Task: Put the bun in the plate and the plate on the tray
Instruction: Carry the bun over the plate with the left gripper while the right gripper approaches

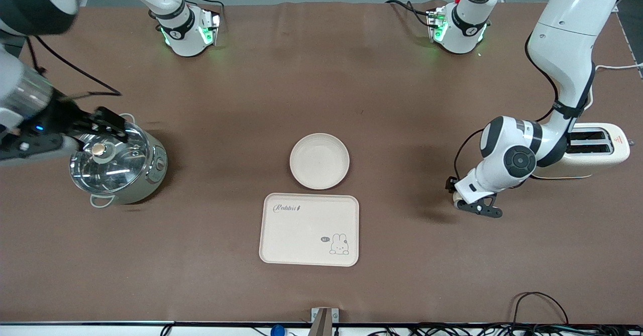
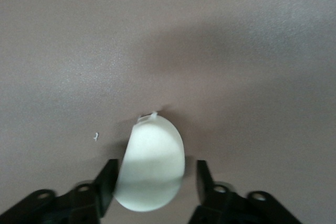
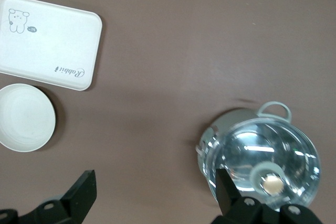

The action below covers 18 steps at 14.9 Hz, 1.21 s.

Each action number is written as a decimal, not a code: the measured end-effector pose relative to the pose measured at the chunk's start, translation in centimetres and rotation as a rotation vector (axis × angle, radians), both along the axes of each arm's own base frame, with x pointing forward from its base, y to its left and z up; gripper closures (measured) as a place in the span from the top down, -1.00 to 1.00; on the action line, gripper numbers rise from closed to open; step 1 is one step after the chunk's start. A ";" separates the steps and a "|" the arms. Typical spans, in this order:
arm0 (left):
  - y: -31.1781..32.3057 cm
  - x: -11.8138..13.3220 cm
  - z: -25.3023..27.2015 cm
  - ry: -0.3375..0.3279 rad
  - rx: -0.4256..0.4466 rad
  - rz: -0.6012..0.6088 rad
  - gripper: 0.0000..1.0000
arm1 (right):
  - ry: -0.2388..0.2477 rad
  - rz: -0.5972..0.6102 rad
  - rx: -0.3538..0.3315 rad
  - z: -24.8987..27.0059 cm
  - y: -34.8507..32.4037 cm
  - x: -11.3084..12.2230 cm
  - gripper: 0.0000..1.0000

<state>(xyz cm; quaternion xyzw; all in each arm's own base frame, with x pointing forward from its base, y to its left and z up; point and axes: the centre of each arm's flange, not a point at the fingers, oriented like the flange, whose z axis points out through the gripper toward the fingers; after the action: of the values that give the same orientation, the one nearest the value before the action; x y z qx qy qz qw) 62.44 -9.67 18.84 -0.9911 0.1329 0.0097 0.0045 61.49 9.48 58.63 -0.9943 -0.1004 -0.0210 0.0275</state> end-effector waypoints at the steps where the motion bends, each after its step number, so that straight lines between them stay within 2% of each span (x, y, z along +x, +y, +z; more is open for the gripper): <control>1: -0.2 0.0 0.1 -0.003 0.000 -0.004 -0.03 | 0.000 0.010 0.003 -1.1 1.1 0.6 1.00; 3: -0.7 0.1 0.4 -0.011 -0.004 -0.015 -0.37 | 0.014 0.019 0.046 -3.3 2.8 1.5 1.00; 5: -3.1 0.3 1.9 -0.029 -0.027 -0.034 -0.59 | 0.047 0.020 0.094 -5.6 4.2 2.2 1.00; 7: -7.7 0.0 4.9 -0.005 -0.043 0.014 -0.82 | 0.067 0.027 0.102 -7.4 5.3 2.7 1.00; 10: -18.8 -2.7 9.1 0.038 -0.053 0.137 -0.82 | 0.079 0.039 0.099 -9.2 7.2 2.9 1.00; 15: -36.9 -11.9 6.8 0.089 -0.059 0.366 -0.82 | 0.095 0.013 0.093 -11.0 10.6 2.7 1.00; 18: -42.2 -13.2 5.5 0.111 -0.143 0.442 -0.83 | 0.083 -0.005 0.094 -11.9 13.5 2.4 1.00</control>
<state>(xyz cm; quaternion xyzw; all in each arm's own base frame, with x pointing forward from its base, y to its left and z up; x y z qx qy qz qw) 49.26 -51.86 24.33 -0.9918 -0.0869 0.0557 -0.0752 63.92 23.01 46.68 -0.9922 -0.0955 0.0156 0.0781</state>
